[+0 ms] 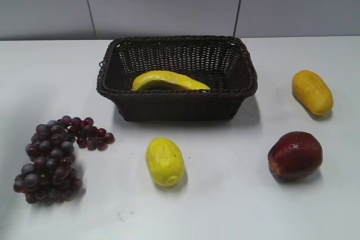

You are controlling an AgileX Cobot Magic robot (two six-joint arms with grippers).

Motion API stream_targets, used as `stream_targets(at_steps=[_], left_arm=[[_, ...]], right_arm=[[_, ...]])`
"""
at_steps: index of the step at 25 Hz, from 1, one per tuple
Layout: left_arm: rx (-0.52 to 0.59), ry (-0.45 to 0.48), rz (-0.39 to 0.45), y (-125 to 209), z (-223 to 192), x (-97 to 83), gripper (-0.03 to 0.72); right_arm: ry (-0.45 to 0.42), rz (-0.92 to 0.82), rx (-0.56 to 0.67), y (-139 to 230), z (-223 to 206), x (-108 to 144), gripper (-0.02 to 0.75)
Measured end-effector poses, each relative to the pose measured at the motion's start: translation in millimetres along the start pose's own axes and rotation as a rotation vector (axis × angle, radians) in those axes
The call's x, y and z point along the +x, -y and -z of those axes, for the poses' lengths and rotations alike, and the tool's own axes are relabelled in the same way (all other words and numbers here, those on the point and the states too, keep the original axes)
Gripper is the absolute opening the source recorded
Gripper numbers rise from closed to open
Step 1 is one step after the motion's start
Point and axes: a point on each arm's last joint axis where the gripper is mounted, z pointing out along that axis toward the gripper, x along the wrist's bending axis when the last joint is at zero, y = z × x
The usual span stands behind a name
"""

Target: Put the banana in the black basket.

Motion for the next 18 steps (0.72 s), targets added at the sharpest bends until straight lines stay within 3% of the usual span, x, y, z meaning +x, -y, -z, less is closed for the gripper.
stream_targets(at_steps=[9, 18], left_arm=[[0.005, -0.016, 0.015, 77, 37, -8.2, 0.556], [0.044, 0.004, 0.020, 163, 40, -23.1, 0.556]], right_arm=[[0.000, 0.000, 0.000, 0, 0, 0, 0.552], [0.000, 0.000, 0.000, 0, 0, 0, 0.552]])
